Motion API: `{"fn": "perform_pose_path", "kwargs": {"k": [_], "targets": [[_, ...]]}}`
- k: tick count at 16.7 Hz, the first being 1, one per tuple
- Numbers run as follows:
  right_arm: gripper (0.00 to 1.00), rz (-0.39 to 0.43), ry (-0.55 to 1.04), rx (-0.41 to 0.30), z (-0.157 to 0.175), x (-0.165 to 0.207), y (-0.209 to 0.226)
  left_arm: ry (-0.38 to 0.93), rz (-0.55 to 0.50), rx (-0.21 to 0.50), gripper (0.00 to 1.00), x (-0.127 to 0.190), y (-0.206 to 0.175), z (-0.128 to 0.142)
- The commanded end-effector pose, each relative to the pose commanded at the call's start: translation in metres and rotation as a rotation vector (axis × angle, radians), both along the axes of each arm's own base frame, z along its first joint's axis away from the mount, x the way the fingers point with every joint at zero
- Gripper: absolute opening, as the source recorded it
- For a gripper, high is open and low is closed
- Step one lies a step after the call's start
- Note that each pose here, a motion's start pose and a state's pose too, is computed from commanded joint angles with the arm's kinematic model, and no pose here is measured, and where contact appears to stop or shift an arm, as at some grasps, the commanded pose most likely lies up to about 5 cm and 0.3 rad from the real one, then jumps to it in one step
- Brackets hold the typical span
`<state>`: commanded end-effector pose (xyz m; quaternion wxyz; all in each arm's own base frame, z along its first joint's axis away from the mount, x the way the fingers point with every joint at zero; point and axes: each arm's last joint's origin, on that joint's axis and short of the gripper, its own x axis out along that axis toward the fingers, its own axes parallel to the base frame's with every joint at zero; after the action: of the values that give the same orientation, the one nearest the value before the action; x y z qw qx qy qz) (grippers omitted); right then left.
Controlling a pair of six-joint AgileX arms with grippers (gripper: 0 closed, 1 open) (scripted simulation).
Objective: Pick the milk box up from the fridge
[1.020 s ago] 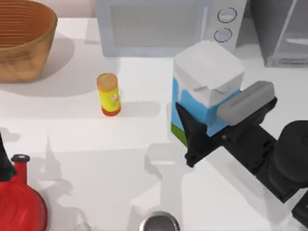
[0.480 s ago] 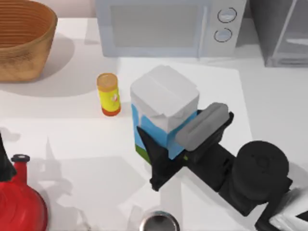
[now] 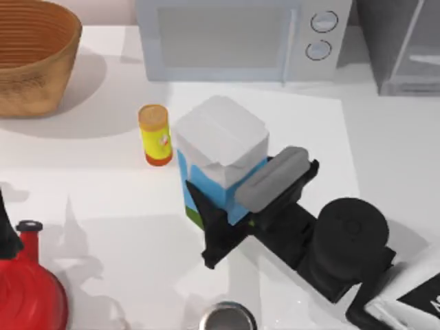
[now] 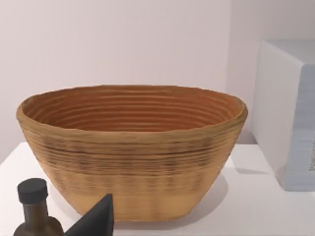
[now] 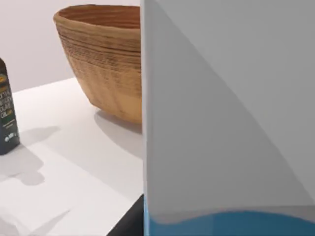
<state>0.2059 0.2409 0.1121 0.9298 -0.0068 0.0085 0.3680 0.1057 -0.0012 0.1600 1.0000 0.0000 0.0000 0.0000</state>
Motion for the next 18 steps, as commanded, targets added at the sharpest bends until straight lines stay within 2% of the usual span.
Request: {"fn": "perform_pose_path", "kwargs": {"k": [5, 10, 18], "targets": [[0.0, 0.007, -0.007, 0.016, -0.019, 0.022, 0.023, 0.0, 0.0, 0.0, 1.0, 0.0, 0.0, 0.0], [0.0, 0.009, -0.012, 0.019, -0.022, 0.025, 0.027, 0.0, 0.0, 0.0, 1.0, 0.0, 0.0, 0.0], [0.6, 0.009, -0.012, 0.019, -0.022, 0.025, 0.027, 0.0, 0.0, 0.0, 1.0, 0.0, 0.0, 0.0]]}}
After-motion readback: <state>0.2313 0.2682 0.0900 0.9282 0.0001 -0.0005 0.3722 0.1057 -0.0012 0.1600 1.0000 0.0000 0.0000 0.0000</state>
